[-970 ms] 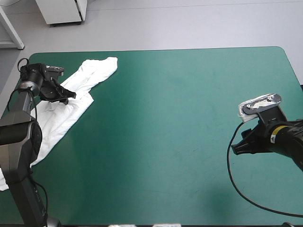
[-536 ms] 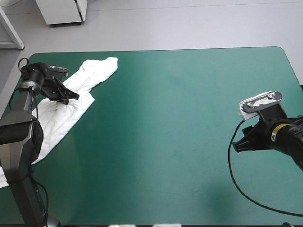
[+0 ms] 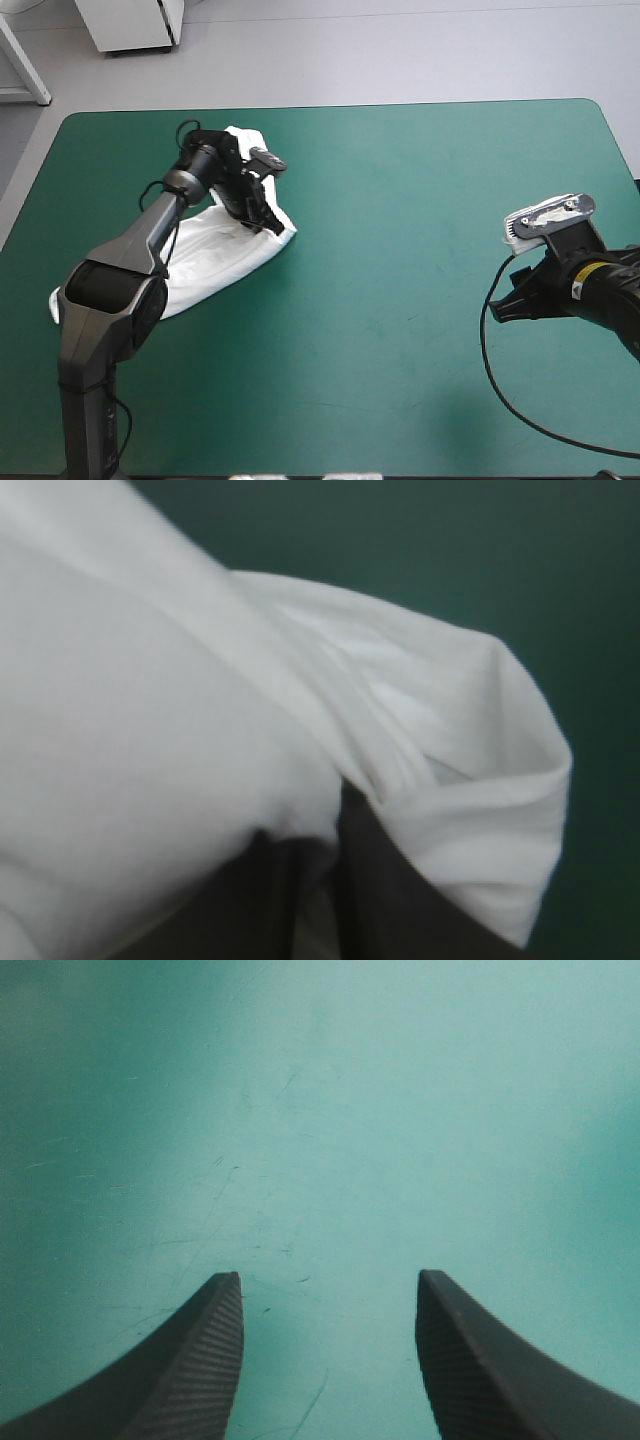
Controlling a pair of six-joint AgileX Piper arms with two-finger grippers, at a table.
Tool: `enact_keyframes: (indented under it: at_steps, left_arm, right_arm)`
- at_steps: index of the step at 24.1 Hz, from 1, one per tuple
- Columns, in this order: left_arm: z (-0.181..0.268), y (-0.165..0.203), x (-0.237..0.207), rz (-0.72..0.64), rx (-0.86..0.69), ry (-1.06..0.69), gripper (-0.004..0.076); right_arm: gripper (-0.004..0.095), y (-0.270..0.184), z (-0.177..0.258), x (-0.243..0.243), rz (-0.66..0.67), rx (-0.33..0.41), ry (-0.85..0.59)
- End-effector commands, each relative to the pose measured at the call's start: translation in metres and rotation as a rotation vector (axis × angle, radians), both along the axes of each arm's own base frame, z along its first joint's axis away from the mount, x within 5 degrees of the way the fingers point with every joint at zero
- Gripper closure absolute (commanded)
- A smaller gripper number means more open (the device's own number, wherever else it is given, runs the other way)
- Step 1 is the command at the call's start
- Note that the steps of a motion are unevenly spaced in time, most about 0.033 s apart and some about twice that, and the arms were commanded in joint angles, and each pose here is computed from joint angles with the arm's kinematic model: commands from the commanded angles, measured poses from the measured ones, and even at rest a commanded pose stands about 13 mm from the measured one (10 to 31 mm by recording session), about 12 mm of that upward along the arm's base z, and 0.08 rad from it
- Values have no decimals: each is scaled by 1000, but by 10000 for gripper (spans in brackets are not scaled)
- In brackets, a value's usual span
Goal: Fold the cloth
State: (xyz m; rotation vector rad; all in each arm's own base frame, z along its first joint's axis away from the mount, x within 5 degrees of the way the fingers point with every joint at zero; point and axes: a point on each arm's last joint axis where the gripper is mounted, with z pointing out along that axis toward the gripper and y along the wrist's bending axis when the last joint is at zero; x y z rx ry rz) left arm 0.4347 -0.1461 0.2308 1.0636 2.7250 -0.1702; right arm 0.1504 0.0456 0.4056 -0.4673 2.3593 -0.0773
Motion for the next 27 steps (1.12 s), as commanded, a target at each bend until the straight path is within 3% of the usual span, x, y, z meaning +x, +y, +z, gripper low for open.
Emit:
enact_keyframes:
  at_steps: [1, 4, 9, 15, 21, 24, 27]
  left_arm:
    - [47, -50, -33, -117, -97, -26, 734]
    - [56, -113, -75, -291, -135, -18, 734]
    - [79, -178, -144, -484, -239, 4, 734]
    - [88, -208, -187, -596, -278, 20, 734]
    - [85, -205, -183, -544, -207, -10, 731]
    - [84, -195, -170, -487, -158, -39, 652]
    - [87, -184, -159, -441, -182, -32, 467]
  right_arm:
    - [417, 0, 13, 1, 6, 35, -85]
    - [417, 0, 13, 1, 7, 36, -87]
    - [421, 0, 13, 1, 7, 36, -87]
    - [422, 0, 13, 1, 8, 39, -86]
    - [422, 1, 13, 0, 11, 48, -80]
    - [422, 1, 13, 0, 10, 47, -78]
    - [422, 1, 13, 0, 14, 41, -75]
